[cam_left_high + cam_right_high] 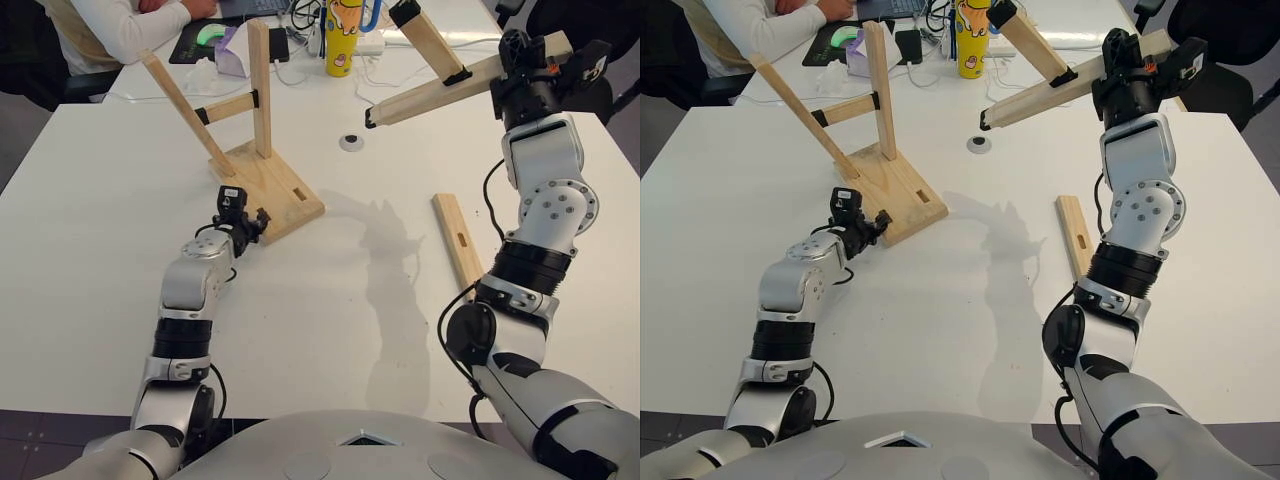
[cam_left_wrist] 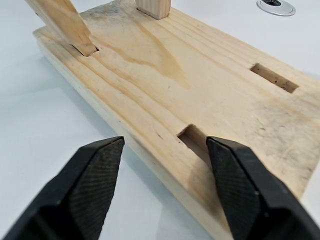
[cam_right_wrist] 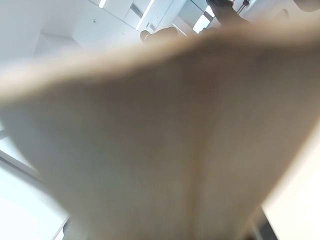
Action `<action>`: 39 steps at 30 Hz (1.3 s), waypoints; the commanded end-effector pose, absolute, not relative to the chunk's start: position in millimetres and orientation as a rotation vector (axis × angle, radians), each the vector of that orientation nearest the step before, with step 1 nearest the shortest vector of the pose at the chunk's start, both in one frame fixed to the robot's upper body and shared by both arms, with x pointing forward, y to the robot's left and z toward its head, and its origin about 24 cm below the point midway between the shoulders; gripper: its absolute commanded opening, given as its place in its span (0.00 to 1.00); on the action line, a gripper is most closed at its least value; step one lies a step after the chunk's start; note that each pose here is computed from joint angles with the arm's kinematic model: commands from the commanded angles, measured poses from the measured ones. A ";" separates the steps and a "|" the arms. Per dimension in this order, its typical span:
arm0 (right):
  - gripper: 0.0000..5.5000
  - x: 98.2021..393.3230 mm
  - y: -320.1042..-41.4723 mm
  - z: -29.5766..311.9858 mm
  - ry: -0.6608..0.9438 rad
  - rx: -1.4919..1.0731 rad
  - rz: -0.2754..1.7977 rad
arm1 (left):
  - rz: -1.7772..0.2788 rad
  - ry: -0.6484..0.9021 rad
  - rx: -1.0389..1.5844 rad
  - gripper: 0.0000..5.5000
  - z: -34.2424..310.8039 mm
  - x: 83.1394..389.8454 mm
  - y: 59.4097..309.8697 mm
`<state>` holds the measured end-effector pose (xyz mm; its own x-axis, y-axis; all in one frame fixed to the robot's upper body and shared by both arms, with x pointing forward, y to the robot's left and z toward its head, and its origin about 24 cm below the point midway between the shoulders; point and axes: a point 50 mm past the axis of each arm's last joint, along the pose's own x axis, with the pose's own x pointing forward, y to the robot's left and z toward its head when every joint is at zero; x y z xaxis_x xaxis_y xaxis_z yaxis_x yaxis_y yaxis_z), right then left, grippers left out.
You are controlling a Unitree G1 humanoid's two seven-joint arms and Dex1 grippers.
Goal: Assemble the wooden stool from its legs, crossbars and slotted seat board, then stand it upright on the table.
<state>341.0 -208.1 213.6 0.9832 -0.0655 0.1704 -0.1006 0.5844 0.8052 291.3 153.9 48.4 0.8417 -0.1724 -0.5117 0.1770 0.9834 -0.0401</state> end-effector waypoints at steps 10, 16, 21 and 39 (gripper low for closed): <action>0.18 339.6 -210.6 217.6 -0.207 0.969 0.010 | -0.416 0.806 0.035 0.35 2.2 251.7 154.4; 0.18 341.3 -209.3 221.0 -0.211 0.970 0.020 | -0.648 0.788 0.200 0.29 11.0 240.0 145.7; 0.18 337.5 -209.3 225.7 -0.230 0.955 0.028 | -0.607 0.739 0.173 0.28 18.5 247.8 138.2; 0.18 302.2 -213.9 214.3 0.025 0.523 0.320 | -0.542 0.568 -0.029 0.27 52.4 265.3 92.7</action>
<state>307.6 -223.9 225.1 0.9674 0.2155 0.1327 -0.2528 0.7980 0.5470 266.0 96.1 53.8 0.7151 -0.4929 -0.4956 0.4849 0.8605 -0.1561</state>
